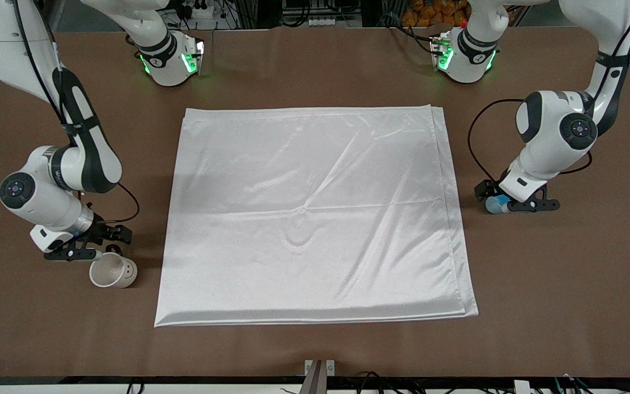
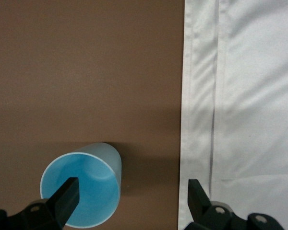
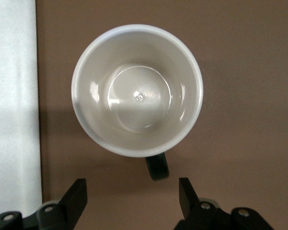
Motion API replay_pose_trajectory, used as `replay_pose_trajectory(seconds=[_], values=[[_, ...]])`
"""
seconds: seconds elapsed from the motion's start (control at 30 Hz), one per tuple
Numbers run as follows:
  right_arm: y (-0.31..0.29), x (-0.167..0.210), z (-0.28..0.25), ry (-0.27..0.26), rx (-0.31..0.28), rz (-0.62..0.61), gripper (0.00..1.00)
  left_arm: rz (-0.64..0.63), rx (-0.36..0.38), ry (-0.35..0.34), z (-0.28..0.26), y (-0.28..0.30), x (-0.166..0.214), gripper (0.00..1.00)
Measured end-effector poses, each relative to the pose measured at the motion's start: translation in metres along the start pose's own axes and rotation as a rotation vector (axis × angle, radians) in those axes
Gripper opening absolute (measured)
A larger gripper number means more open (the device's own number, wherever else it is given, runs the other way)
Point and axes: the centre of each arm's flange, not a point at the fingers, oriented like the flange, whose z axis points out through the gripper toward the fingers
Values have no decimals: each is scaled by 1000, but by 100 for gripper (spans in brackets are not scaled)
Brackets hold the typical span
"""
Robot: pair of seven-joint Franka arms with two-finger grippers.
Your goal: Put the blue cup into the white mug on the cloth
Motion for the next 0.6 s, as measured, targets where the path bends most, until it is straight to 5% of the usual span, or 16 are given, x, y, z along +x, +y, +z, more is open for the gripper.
replay_pose_trajectory(seconds=[0.1, 0.23, 0.33, 0.6], values=[[0, 2, 9, 2, -1, -3, 83, -8, 3, -4, 10, -4, 0, 100], [0, 5, 18, 0, -1, -4, 65, -13, 5, -17, 21, -7, -1, 100], [0, 8, 21, 2, -2, -6, 64, -14, 6, -24, 27, -8, -2, 100], [-1, 16, 14, 21, -3, -29, 22, -17, 9, -41, 39, -10, -4, 100]])
